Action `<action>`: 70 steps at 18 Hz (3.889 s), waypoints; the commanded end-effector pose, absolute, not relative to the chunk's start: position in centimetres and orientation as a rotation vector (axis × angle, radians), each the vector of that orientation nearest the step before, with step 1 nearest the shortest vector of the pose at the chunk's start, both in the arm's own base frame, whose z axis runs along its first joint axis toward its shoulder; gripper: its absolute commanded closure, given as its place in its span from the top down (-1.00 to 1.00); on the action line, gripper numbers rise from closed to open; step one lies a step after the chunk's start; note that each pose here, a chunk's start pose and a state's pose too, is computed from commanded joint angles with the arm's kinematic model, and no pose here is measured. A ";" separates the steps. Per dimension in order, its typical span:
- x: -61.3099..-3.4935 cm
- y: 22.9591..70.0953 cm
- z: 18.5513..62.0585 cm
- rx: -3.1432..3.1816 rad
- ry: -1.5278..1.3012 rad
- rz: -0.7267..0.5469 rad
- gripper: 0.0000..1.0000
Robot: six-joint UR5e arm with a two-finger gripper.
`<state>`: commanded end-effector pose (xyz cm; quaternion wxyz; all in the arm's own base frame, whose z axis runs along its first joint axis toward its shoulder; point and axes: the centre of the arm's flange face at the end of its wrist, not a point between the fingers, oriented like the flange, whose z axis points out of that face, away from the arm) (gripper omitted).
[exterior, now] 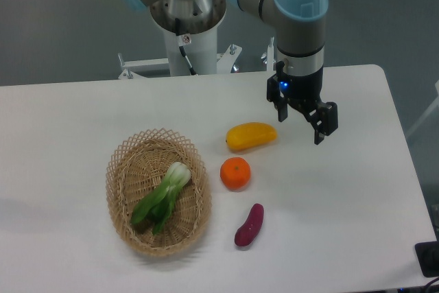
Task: Pick up the green vegetable from the basket
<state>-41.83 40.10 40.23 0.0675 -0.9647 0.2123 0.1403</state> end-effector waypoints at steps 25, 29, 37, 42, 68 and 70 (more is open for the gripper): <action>-27.0 53.4 32.3 -2.891 0.235 0.248 1.00; -25.1 54.8 28.8 -2.914 0.290 0.206 1.00; -22.5 55.0 24.7 -2.970 0.343 0.122 1.00; -21.1 56.1 22.9 -2.997 0.257 0.096 1.00; -20.1 56.7 19.7 -3.026 0.222 0.137 0.87; -19.9 56.8 19.5 -3.032 0.229 0.146 0.83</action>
